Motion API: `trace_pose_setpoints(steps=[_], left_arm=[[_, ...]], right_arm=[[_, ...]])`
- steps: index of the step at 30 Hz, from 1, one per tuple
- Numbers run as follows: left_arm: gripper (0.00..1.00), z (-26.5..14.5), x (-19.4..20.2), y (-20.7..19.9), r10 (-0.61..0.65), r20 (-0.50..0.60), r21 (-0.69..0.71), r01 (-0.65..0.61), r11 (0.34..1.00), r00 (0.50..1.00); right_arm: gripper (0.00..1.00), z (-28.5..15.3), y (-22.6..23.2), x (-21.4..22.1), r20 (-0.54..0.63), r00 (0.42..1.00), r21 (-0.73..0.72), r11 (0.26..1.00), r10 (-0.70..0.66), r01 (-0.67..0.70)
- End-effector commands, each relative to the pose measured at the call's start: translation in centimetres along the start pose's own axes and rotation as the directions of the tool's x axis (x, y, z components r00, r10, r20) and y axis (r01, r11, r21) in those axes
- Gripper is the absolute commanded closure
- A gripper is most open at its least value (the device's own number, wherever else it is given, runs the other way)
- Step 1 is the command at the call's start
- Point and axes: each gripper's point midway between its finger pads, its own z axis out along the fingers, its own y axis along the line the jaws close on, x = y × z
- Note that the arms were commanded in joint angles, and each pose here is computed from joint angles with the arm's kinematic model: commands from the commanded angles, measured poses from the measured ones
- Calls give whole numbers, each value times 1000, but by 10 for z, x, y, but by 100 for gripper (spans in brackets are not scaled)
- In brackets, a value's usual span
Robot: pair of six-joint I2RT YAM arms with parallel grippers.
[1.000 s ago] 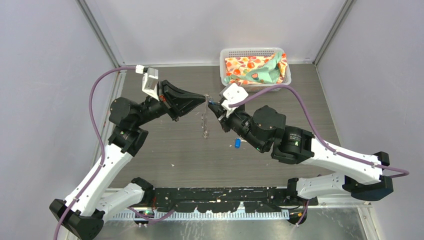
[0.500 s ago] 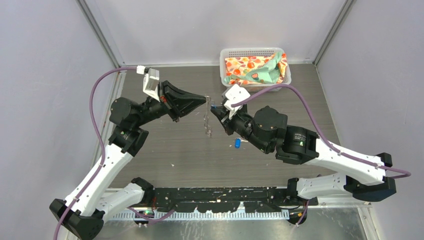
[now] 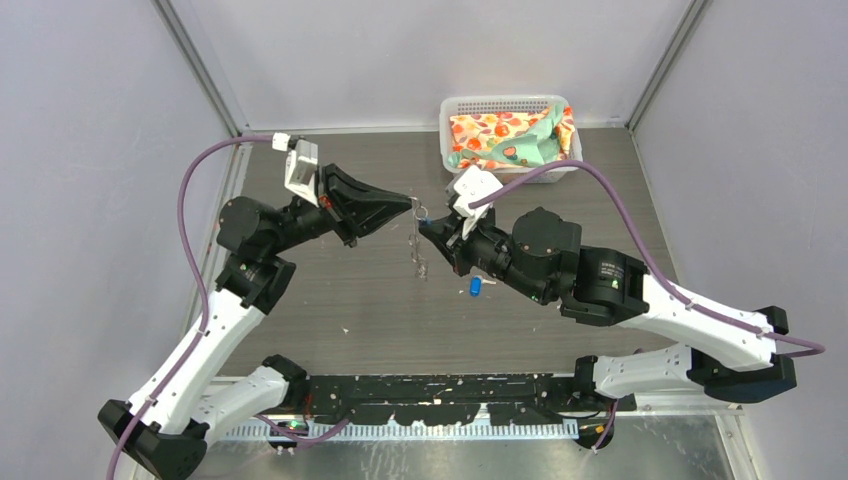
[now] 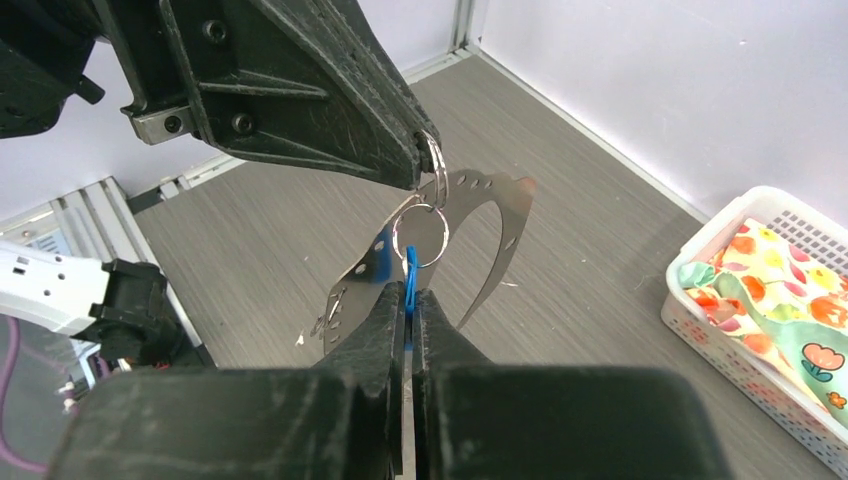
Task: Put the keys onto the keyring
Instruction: Adjust the key on the keyring.
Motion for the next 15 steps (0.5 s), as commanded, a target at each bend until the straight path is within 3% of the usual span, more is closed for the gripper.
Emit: trace_pose_setpoints(steps=[1, 6, 15], left_arm=[[100, -3, -21, -13, 79, 68, 28, -81, 996, 995], [100, -3, -23, -15, 88, 73, 35, -91, 995, 993], [100, -6, -20, -26, 139, 67, 91, -144, 985, 988]], right_arm=[[98, -6, 3, -2, -17, 999, -23, 999, 30, -30], [94, -5, 11, 3, -47, 996, -70, 995, 70, -73], [95, -15, 10, 5, -84, 988, -112, 985, 126, -135]])
